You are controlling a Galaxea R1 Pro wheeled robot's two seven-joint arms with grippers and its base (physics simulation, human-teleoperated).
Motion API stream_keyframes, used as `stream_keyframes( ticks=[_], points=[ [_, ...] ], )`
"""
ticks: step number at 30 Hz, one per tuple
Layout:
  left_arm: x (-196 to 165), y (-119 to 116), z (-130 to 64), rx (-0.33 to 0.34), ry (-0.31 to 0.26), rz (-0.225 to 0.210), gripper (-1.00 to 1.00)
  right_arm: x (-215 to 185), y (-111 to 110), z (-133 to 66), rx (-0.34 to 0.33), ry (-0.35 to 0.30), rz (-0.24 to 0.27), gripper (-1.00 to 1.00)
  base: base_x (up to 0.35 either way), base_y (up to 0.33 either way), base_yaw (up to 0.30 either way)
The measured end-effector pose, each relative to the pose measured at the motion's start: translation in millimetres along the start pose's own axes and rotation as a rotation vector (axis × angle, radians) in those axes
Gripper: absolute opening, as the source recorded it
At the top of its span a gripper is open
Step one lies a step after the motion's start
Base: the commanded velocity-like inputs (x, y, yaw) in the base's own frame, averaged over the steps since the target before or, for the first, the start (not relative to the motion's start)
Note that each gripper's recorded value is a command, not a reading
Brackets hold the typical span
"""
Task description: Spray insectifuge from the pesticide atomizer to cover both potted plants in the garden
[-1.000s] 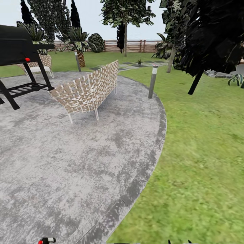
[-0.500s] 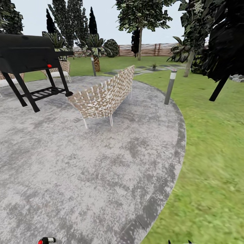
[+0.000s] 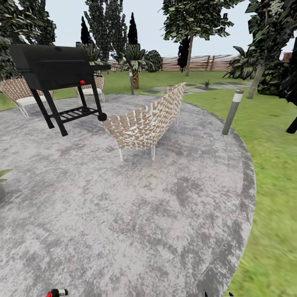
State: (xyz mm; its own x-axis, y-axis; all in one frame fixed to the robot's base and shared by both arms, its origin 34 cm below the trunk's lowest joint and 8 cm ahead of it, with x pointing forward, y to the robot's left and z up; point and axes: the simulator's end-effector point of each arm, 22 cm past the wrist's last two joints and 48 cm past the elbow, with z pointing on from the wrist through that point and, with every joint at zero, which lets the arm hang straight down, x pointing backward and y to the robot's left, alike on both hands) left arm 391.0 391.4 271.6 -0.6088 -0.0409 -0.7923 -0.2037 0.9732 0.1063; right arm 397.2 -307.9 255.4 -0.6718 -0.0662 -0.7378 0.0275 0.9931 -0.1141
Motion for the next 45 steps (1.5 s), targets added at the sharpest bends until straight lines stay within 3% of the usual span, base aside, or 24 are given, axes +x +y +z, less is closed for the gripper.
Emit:
stream_keyframes(
  ticks=[45],
  points=[
    [-19.2, -1.4, 2.0, 0.002, -0.045, -0.010, -1.00, -20.4, -0.2, 1.1, 0.001, -0.047, 0.004, 1.00, 0.338, 0.011, 0.220]
  ],
)
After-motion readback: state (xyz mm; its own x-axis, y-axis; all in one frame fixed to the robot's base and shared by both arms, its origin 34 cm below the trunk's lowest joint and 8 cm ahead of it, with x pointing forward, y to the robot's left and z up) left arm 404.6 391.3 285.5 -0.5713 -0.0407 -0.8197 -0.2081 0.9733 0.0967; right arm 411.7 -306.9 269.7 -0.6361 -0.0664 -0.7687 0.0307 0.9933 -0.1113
